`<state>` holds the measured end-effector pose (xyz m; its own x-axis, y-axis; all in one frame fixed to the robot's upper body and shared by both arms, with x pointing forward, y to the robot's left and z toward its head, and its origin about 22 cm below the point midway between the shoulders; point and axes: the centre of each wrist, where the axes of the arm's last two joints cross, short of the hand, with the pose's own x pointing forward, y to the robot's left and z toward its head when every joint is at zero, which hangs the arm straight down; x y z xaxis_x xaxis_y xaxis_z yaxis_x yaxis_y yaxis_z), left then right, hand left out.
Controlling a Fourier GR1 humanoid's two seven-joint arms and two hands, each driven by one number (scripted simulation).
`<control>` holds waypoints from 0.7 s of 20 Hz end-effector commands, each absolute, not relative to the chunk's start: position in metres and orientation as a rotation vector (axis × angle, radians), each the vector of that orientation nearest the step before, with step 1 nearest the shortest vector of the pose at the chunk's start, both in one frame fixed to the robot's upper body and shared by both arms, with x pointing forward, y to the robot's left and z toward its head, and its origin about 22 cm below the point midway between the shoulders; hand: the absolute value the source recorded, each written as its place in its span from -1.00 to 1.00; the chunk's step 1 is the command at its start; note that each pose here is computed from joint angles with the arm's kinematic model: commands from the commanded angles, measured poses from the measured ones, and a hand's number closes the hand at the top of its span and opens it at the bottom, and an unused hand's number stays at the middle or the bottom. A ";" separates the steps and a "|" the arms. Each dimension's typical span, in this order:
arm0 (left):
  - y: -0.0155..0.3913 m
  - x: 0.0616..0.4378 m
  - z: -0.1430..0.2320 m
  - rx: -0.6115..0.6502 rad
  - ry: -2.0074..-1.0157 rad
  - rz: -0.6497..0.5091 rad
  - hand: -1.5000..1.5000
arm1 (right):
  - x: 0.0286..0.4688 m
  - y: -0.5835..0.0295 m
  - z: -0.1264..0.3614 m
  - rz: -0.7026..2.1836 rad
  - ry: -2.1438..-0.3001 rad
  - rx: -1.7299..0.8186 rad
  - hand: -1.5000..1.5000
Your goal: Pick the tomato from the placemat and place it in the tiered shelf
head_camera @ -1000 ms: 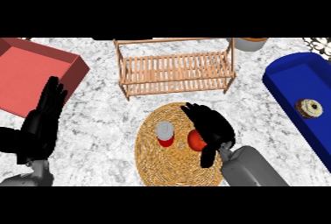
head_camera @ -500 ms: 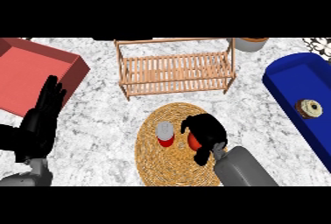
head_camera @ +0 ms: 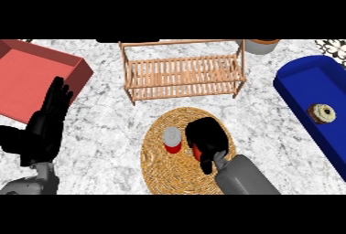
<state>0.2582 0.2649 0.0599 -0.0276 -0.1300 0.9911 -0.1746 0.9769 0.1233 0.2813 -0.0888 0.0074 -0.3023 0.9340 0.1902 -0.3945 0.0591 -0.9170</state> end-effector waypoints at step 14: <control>0.265 0.267 0.058 0.226 -1.593 0.016 0.00 | 0.187 0.003 0.112 0.884 -1.330 -0.641 1.00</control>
